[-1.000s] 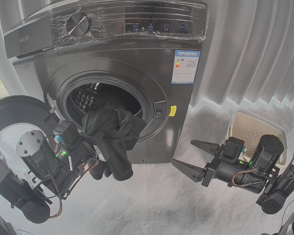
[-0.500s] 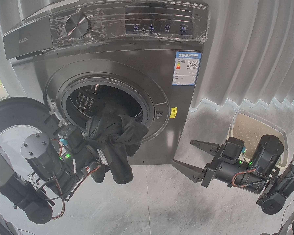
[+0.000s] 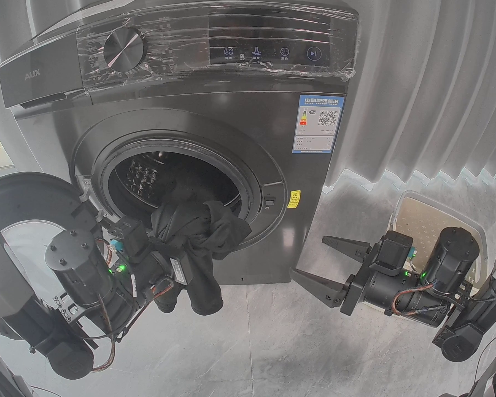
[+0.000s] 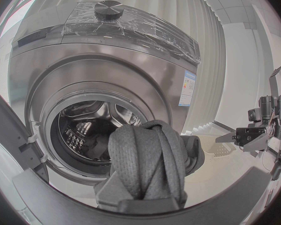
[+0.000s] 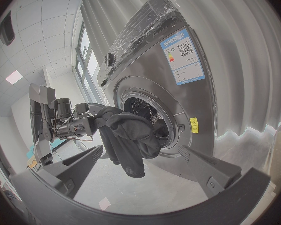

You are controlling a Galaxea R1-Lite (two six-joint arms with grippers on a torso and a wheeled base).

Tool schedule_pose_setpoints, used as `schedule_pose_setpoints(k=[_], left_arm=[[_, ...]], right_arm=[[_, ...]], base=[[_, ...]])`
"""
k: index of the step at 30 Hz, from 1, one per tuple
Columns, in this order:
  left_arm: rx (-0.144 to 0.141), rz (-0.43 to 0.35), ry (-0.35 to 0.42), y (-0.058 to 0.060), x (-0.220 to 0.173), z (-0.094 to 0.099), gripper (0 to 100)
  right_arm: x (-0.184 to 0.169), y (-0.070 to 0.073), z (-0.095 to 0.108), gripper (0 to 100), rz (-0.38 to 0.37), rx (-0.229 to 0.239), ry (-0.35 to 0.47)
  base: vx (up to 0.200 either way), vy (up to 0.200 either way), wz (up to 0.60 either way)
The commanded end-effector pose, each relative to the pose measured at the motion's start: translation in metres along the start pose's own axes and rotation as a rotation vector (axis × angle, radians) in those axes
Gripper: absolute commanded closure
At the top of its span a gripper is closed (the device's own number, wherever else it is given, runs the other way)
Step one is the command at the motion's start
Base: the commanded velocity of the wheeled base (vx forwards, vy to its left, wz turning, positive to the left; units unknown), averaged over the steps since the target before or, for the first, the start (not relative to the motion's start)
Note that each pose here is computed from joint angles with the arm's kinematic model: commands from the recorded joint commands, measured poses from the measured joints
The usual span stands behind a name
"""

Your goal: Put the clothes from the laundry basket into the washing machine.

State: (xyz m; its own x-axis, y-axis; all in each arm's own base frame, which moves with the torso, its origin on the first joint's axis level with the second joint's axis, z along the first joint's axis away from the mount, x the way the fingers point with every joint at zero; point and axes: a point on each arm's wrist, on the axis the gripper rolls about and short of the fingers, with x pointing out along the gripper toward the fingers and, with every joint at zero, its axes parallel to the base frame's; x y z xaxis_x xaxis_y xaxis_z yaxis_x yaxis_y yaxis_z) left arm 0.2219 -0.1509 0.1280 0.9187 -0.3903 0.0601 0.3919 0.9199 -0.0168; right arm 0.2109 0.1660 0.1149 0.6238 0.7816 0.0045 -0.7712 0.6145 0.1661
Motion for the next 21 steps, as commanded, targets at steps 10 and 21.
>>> schedule_pose_setpoints(k=[10, 21], left_arm=[[0.004, 0.0, 0.015, -0.0003, 0.0012, -0.0041, 100], [-0.002, 0.0, 0.024, 0.0004, 0.0002, -0.0059, 100]], right_arm=[[0.0002, -0.0001, -0.0001, 0, 0.0, 0.001, 0.0], [0.0008, 0.0005, -0.001, 0, 0.003, 0.001, 0.004]], base=[[0.0, 0.08, 0.0], [0.0, 0.145, 0.0]])
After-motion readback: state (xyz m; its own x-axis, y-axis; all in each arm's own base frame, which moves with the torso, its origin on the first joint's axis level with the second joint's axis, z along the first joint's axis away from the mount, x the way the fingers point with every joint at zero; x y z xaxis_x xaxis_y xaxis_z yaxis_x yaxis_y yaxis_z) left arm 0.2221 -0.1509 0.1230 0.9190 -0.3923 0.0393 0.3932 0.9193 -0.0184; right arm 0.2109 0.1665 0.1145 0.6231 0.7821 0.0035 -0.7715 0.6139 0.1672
